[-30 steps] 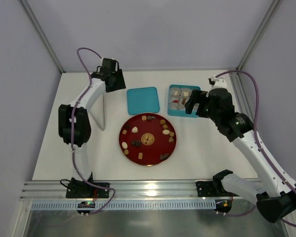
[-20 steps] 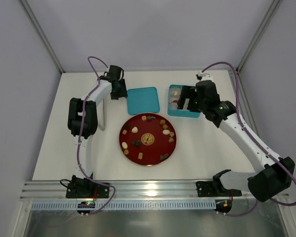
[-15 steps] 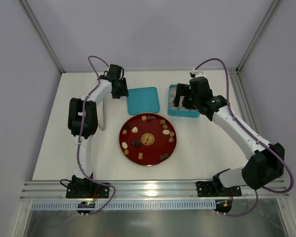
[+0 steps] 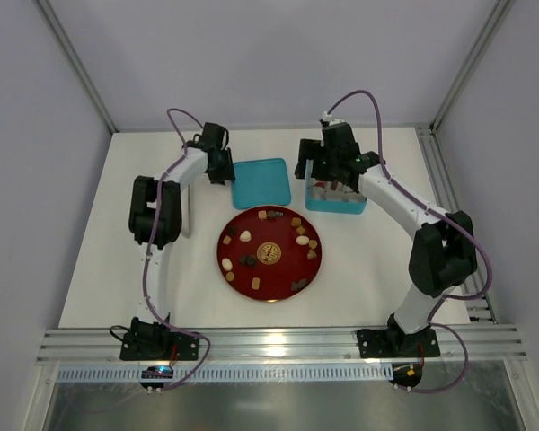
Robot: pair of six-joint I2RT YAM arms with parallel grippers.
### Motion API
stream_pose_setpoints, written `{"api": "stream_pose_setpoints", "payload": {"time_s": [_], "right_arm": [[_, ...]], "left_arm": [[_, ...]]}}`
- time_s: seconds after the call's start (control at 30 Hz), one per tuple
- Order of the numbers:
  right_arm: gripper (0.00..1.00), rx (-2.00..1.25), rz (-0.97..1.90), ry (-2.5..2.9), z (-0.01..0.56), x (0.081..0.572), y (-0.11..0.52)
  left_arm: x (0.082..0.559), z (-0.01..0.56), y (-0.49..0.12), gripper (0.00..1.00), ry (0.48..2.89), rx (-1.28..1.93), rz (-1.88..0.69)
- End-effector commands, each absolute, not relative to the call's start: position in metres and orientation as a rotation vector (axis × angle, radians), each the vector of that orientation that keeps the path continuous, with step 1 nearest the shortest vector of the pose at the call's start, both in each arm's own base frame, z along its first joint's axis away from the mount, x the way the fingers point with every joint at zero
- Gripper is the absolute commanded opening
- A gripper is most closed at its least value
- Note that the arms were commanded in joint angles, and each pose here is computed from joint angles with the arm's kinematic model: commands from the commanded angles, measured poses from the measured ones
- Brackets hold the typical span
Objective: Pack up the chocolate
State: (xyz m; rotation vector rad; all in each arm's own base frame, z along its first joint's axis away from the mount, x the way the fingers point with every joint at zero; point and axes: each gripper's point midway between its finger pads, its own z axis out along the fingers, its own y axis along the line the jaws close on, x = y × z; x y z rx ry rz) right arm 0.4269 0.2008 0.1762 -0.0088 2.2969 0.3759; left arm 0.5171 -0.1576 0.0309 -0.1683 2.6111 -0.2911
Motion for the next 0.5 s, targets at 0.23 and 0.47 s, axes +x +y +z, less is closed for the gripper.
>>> {"api": "stream_pose_setpoints", "payload": {"time_s": [0.23, 0.47], "right_arm": [[0.95, -0.144, 0.468, 2.266, 0.171, 0.481, 0.254], [0.94, -0.199, 0.476, 2.282, 0.162, 0.507, 0.274]], "left_arm": [[0.521, 0.023, -0.165, 0.17, 2.612, -0.141, -0.306], [0.524, 0.033, -0.169, 0.0, 2.607, -0.125, -0.336]]}}
